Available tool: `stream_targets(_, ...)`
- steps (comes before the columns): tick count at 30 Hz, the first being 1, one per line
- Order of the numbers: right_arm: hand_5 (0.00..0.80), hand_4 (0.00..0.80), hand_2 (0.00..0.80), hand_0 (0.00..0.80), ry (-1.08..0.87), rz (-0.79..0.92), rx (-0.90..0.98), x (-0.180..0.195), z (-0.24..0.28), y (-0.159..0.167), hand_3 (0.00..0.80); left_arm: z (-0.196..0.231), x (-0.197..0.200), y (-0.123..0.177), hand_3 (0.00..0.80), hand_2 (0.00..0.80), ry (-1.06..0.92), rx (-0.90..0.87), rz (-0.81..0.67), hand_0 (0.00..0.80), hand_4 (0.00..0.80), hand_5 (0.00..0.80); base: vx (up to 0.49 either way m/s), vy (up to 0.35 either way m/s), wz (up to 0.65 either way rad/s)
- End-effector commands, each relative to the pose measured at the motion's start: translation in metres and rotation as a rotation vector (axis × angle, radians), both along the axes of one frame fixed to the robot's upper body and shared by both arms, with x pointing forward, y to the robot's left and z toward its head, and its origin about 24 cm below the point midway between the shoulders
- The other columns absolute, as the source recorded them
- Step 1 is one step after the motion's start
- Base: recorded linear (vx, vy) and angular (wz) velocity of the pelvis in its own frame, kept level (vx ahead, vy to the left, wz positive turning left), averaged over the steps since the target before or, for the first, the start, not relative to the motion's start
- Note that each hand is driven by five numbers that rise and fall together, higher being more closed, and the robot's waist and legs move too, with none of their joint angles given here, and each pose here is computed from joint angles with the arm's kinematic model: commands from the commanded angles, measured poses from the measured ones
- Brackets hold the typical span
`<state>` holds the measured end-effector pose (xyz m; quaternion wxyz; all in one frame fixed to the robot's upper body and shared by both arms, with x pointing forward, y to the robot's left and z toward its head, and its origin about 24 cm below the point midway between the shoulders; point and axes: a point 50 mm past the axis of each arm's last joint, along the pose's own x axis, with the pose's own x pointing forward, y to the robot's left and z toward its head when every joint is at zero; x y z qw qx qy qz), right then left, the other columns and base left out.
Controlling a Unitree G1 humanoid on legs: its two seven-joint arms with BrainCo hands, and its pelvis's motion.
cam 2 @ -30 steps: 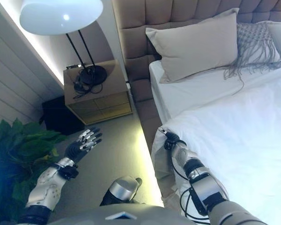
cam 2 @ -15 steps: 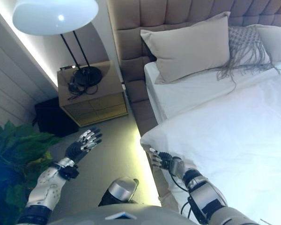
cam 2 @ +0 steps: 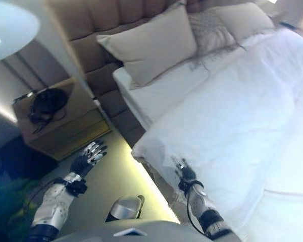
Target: Make the bed neatly
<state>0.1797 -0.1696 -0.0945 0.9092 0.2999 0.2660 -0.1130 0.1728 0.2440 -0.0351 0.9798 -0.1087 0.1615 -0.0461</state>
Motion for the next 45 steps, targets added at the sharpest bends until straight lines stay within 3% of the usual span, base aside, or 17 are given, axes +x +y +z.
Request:
stream_targets(1,0.000,0.000,0.000,0.000,-0.116,-0.103,-0.075,-0.005,0.013,-0.051,0.000,0.020,0.011,0.005,0.000,0.000,-0.157,-0.030,0.068,0.000,0.000,0.000,-0.056,-0.049,-0.49)
stream_targets(8,0.000,0.000,0.000,0.000,-0.072,-0.314,-0.032,-0.033,0.003,-0.086,0.000,0.018,0.006,0.013,0.000,0.000,-0.110,0.011,0.036,0.000,0.000,0.000,-0.045,-0.098,-0.38)
stream_targets(15,0.000,0.000,0.000,0.000,-0.074,-0.224,-0.027,-0.030,0.002,-0.079,0.000,0.018,0.006,0.020,0.000,0.000,-0.112,0.015,0.151,0.000,0.000,0.000,-0.068,-0.196,-0.45)
stream_targets(22,0.000,0.000,0.000,0.000,-0.058,-0.220,-0.076,-0.027,0.012,-0.098,0.000,0.011,0.002,0.009,0.000,0.000,-0.104,-0.064,0.115,0.000,0.000,0.000,-0.050,-0.103,-0.16)
stream_targets(31,0.000,0.000,0.000,0.000,-0.084,-0.196,-0.076,-0.022,0.021,-0.103,0.000,0.006,0.015,-0.025,0.000,0.000,-0.085,-0.183,0.009,0.000,0.000,0.000,0.029,0.456,0.10)
stream_targets(40,0.000,0.000,0.000,0.000,-0.012,-0.100,0.021,-0.033,0.006,-0.077,0.000,0.028,-0.002,0.016,0.000,0.000,-0.114,-0.087,0.094,0.000,0.000,0.000,0.139,0.313,-0.21)
stream_targets(45,0.000,0.000,0.000,0.000,-0.059,-0.021,0.037,-0.020,0.013,-0.070,0.000,0.033,0.001,0.019,0.000,0.000,-0.183,-0.064,0.103,0.000,0.000,0.000,-0.006,0.186,0.22)
